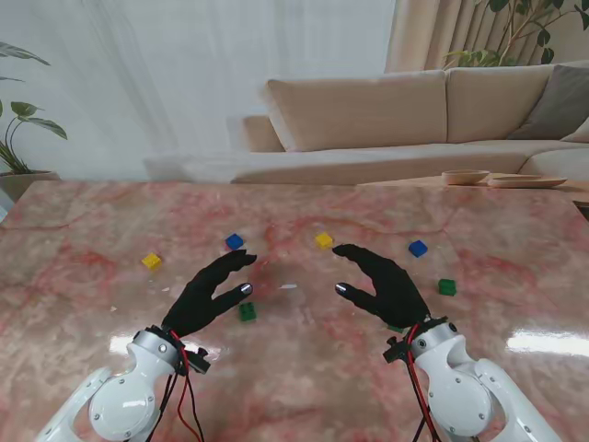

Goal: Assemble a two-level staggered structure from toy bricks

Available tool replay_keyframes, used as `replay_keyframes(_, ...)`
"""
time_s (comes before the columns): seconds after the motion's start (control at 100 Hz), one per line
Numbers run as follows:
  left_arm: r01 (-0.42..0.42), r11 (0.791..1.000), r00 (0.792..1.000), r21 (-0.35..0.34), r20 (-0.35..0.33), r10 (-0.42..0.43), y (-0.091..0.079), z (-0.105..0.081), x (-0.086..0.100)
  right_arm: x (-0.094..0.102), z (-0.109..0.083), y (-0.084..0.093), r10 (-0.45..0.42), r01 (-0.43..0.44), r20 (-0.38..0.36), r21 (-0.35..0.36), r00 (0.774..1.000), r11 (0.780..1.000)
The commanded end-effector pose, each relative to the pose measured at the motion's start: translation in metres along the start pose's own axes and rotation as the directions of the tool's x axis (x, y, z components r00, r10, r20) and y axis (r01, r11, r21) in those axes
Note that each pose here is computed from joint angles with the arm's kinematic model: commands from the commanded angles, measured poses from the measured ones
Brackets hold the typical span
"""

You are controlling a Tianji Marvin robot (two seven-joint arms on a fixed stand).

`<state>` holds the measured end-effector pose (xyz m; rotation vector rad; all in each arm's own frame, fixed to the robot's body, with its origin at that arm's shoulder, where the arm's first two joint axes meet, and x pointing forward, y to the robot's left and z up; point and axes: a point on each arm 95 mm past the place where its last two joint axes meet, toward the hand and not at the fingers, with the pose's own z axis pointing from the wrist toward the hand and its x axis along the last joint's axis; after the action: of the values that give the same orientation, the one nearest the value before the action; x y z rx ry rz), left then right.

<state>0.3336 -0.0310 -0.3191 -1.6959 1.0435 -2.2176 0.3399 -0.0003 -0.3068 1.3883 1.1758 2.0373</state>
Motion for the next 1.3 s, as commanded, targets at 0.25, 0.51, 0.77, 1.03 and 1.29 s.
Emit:
replay_keyframes(0.25,-0.005,1.000,1.000,0.013,0.006,0.005,0.000,-0.003,-0.006,-0.015,-0.011,0.004,-0.084,0.078,0.052,0.105,0.995,0.991)
replay_keyframes(0.51,-0.005,1.000,1.000,0.016,0.011,0.005,-0.003,0.000,-0.013,-0.037,-0.023,0.017,-0.196,0.169,0.156,0.167,0.968,0.971)
replay_keyframes(0.77,0.000,1.000,0.999,0.015,0.033,0.000,-0.006,-0.003,-0.025,-0.060,-0.032,0.023,-0.327,0.258,0.223,0.290,0.918,0.922)
replay_keyframes(1.03,-0.004,0.999,0.998,0.032,0.055,0.002,-0.011,-0.005,-0.032,-0.078,-0.033,0.015,-0.473,0.365,0.264,0.369,0.840,0.855)
replay_keyframes(1.29,-0.004,0.999,0.998,0.040,0.056,0.002,-0.013,-0.006,-0.033,-0.091,-0.038,0.005,-0.552,0.406,0.305,0.428,0.776,0.807)
